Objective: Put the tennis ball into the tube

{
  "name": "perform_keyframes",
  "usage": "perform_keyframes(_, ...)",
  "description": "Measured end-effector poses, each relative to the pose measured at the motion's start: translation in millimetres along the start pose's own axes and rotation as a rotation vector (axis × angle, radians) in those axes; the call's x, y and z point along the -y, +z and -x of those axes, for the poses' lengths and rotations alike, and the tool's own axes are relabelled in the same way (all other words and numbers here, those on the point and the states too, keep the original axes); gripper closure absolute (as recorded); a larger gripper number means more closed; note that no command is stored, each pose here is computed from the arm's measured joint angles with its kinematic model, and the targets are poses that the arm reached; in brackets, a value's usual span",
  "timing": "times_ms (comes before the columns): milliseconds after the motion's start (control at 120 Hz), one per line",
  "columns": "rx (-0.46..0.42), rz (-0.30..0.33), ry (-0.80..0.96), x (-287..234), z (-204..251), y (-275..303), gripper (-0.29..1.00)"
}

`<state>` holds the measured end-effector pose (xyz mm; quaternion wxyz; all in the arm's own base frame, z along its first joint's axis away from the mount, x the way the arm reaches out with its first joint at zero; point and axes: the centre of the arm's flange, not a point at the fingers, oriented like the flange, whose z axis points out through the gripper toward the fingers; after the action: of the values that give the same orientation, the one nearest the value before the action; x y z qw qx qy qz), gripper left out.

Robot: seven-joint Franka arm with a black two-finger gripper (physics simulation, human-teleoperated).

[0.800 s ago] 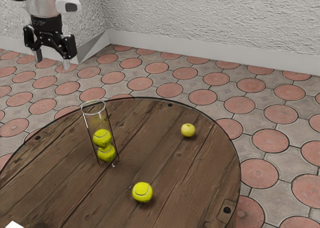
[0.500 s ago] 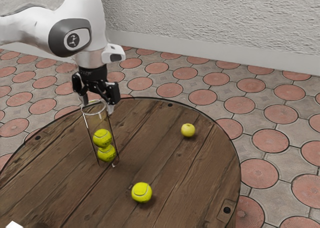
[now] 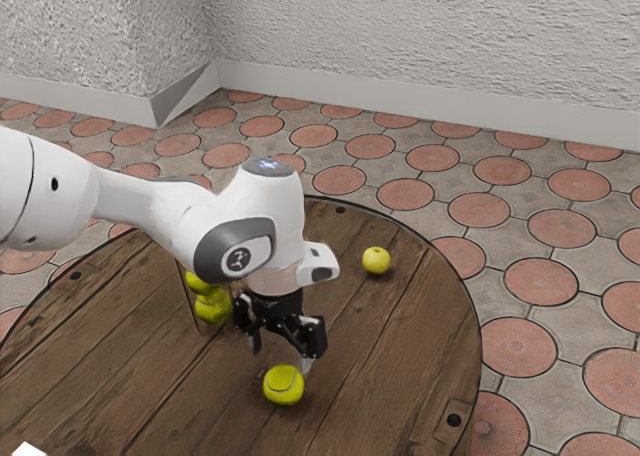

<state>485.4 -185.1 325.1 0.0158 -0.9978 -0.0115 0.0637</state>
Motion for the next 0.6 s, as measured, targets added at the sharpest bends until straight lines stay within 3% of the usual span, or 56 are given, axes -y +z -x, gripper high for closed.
perform_keyframes(600,0.048,0.045,-0.199,12.5,-17.6,73.6,0.0)
